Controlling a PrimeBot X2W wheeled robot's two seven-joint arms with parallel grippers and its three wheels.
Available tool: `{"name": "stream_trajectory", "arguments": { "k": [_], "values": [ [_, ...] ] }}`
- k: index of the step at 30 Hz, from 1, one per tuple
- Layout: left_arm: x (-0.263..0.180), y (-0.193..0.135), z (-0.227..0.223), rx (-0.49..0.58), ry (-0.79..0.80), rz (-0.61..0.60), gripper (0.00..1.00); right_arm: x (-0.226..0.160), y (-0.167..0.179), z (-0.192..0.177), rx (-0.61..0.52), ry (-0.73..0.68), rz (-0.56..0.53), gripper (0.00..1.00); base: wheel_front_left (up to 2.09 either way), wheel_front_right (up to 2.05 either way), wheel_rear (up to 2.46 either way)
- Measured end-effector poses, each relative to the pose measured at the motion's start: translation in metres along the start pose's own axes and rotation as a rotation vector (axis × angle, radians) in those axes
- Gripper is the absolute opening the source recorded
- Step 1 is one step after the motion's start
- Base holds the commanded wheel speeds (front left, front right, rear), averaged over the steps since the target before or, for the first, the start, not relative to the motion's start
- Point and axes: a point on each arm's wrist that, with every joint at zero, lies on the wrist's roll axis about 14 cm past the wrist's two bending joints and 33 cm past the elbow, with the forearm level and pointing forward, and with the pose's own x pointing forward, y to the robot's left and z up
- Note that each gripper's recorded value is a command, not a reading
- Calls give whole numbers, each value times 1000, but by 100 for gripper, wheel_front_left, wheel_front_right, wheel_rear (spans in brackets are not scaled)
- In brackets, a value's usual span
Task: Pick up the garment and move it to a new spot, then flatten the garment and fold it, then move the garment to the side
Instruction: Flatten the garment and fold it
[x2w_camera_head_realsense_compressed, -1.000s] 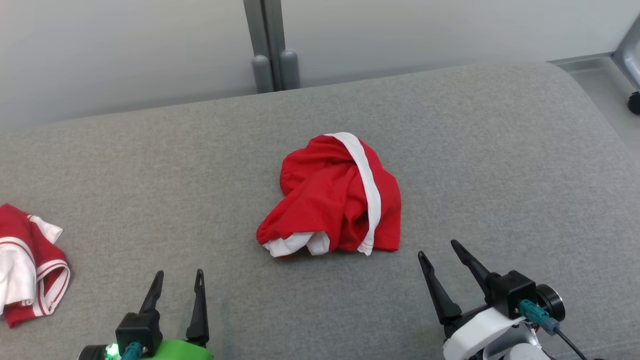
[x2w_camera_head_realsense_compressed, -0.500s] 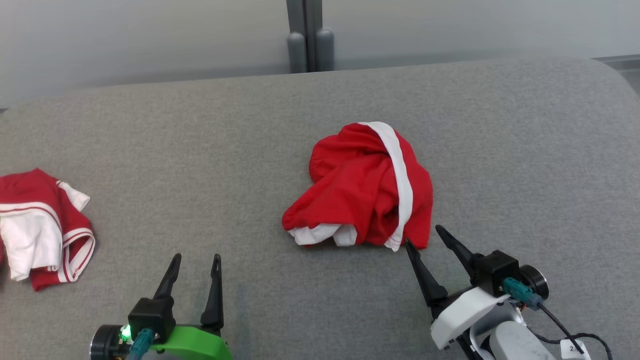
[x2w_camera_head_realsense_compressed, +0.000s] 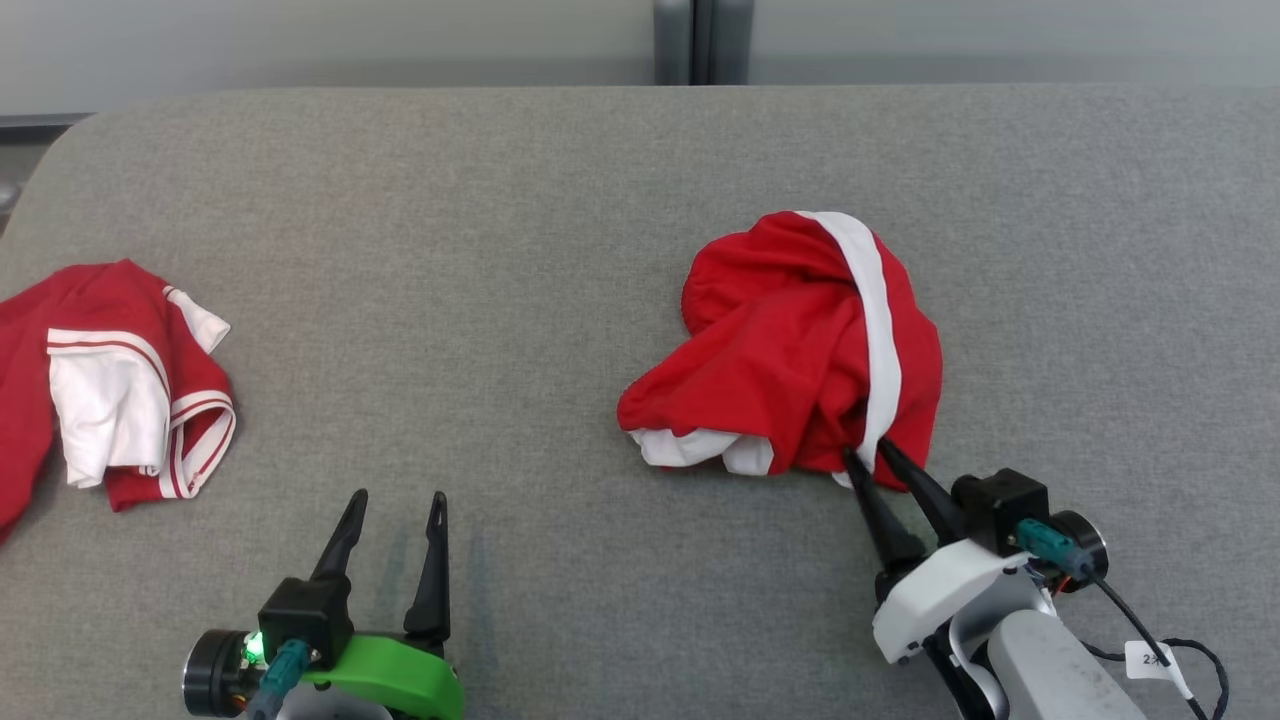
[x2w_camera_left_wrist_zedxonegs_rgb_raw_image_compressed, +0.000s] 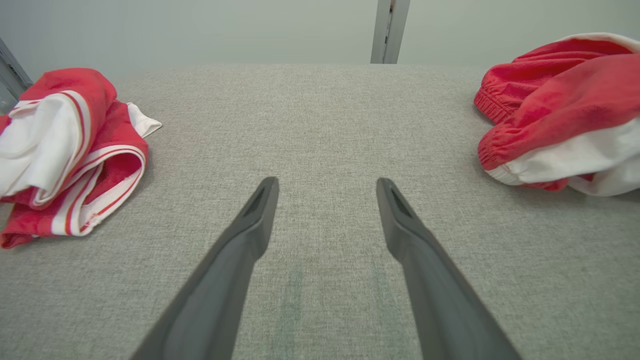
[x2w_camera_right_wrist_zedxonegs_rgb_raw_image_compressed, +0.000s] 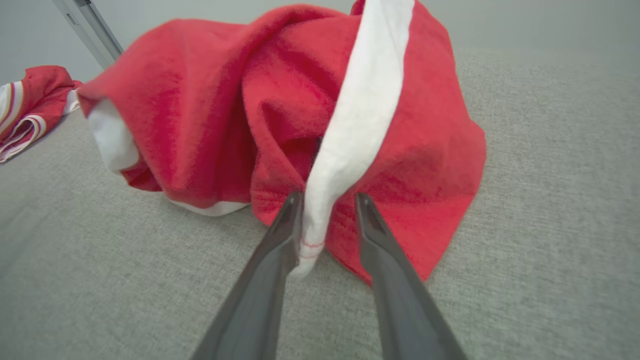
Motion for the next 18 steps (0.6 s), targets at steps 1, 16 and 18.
{"name": "stream_trajectory", "arguments": {
  "k": [1, 16, 18],
  "values": [
    [0, 0, -1, -1, 3, 1, 100, 1, -4, 0, 3, -1, -11, 0, 0, 0, 0],
    [4, -18, 8, -29, -24, -52, 100, 39, -28, 198, -394, -466, -14, 0, 0, 0, 0],
    [3, -19, 10, -32, -32, -54, 100, 49, -15, 236, -494, -536, 33, 0, 0, 0, 0]
  ]
}}
